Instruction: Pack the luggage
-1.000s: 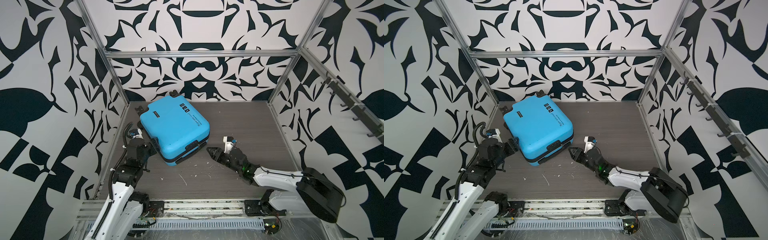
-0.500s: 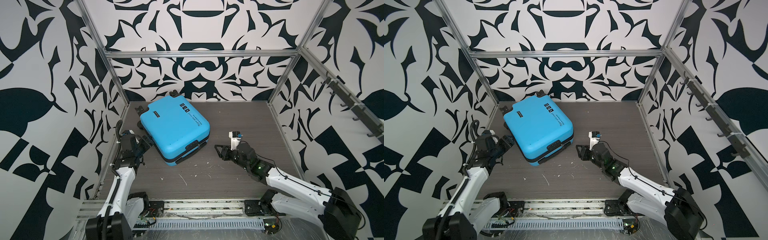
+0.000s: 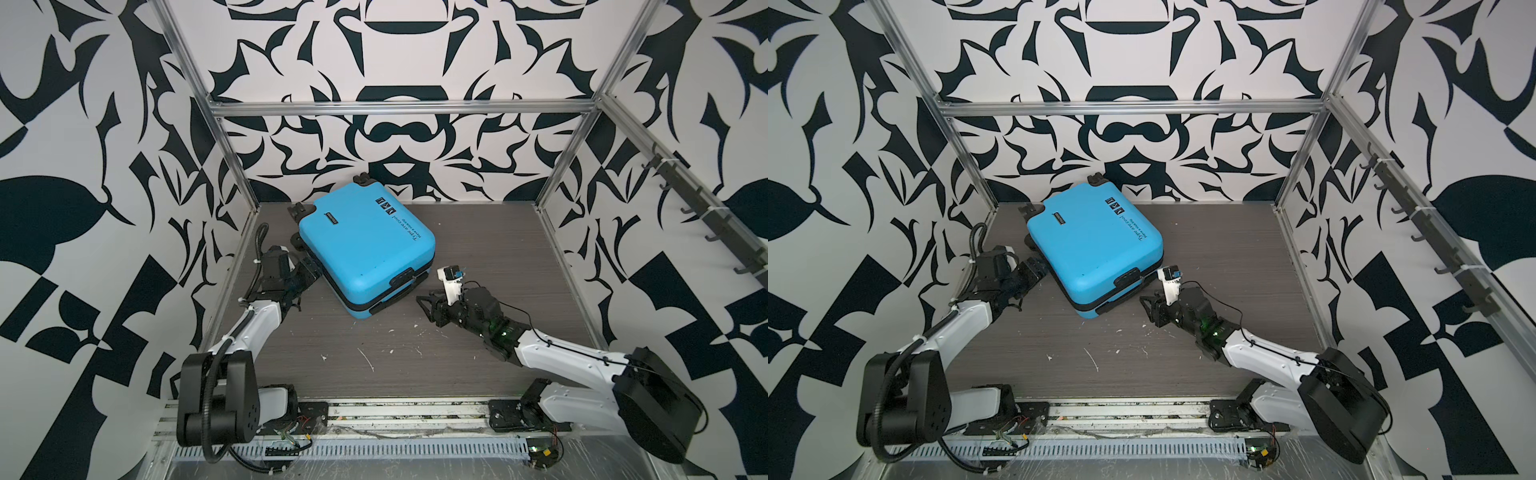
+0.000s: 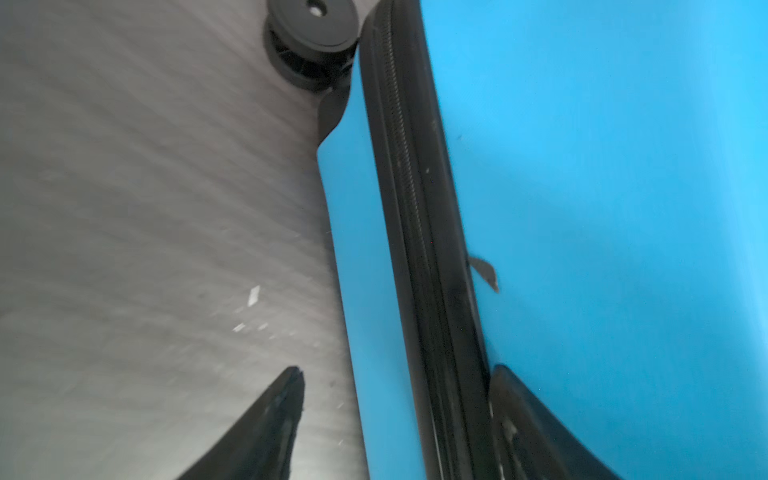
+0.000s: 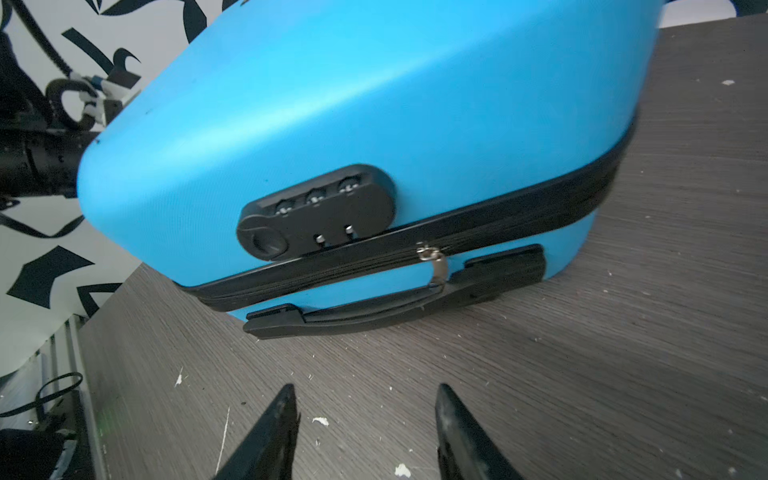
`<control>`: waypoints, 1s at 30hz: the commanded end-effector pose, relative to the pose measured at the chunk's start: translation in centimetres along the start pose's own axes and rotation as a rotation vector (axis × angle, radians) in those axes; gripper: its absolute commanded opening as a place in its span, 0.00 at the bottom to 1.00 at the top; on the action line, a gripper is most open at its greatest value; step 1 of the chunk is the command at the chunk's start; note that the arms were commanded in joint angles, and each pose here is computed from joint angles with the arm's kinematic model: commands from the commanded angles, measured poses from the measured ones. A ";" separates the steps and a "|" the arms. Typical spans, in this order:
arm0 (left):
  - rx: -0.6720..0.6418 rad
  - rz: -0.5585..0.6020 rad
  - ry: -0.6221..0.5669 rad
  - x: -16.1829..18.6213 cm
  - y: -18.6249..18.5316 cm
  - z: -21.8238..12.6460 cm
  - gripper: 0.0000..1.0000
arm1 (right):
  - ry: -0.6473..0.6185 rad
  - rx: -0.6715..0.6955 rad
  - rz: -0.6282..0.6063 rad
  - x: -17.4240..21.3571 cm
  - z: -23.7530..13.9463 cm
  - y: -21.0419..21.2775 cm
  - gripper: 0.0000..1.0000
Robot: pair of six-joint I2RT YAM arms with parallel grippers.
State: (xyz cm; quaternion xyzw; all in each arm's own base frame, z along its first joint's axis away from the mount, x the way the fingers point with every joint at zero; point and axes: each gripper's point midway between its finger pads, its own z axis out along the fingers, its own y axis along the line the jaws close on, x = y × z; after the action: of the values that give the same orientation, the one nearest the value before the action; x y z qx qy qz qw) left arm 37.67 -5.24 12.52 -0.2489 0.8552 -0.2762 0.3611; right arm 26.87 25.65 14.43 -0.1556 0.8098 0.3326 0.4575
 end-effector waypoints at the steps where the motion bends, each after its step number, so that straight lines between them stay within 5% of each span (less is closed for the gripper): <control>1: 0.132 0.042 -0.016 -2.0 -4.0 1.2 0.75 | -0.111 0.005 -0.065 -2.3 0.3 0.1 0.54; 7: 0.116 0.062 -0.033 -3.1 -4.7 1.9 0.75 | -0.164 0.126 -0.056 -3.4 1.0 -3.0 0.54; 14: 0.079 0.054 -0.107 -1.5 -2.8 -1.4 0.75 | -0.309 0.016 0.032 -11.5 -0.3 -3.3 0.56; 19: 0.057 0.059 -0.112 0.8 -1.0 -3.6 0.77 | -0.395 0.054 0.067 -17.2 -1.3 -5.4 0.72; 26: 0.094 0.024 -0.090 3.0 -0.6 -4.9 0.78 | -0.336 -0.008 0.233 -20.1 3.0 -8.8 0.72; 30: 0.089 0.040 -0.087 3.2 -0.5 -5.2 0.78 | -0.289 -0.063 0.280 -19.7 5.9 -9.3 0.64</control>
State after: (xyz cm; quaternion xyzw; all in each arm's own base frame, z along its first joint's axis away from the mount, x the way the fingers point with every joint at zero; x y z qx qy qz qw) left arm 32.33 -5.91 14.40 -0.2300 0.8285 -0.2938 0.4177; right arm 46.29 19.90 24.06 0.0061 0.7511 0.3852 0.5362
